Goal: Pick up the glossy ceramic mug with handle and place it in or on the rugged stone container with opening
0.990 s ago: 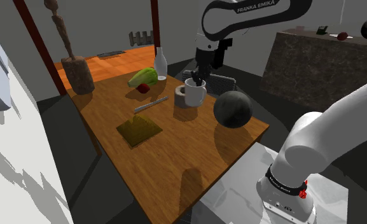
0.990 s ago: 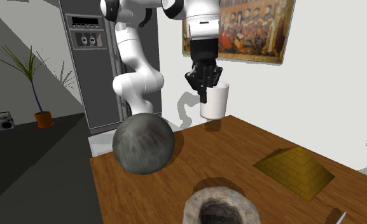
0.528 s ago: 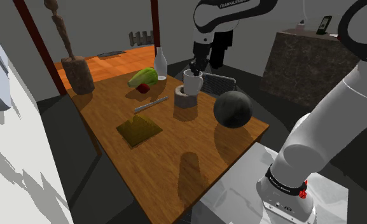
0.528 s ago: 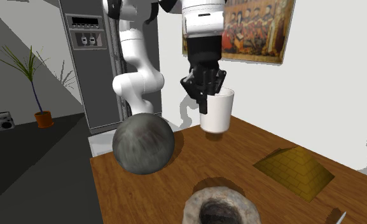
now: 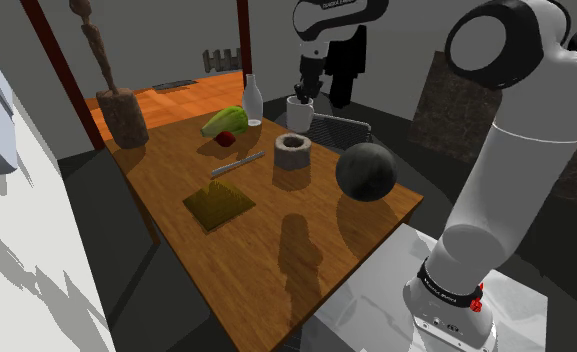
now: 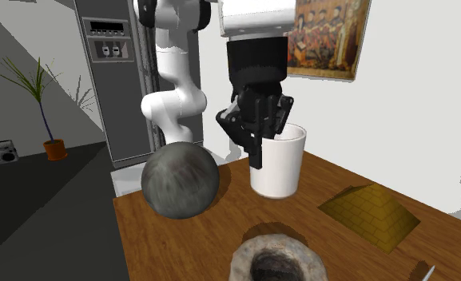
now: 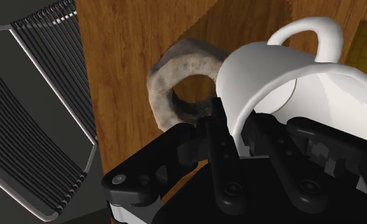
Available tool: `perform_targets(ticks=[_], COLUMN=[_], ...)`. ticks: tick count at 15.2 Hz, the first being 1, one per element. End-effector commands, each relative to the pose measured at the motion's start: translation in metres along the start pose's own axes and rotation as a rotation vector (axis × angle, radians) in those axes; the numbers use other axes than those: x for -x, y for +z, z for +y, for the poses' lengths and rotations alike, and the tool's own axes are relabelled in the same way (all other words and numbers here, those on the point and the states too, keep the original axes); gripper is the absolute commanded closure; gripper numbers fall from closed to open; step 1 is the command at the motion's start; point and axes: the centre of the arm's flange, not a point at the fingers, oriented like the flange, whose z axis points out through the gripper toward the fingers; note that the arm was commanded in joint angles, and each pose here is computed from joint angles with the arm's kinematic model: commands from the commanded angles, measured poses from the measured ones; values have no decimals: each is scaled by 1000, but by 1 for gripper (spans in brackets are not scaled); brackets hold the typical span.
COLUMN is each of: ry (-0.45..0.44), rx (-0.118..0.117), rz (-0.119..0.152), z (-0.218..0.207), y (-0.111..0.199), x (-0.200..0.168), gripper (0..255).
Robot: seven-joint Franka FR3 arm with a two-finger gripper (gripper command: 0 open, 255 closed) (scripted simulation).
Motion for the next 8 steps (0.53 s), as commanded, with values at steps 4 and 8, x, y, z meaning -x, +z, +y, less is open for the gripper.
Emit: perform_targets(ticks=[4,8], ry=[-1,-1], rx=[1,1], rz=[1,1], z=[51,52], y=[-6,15], x=[-51,-50], gripper=[255,255])
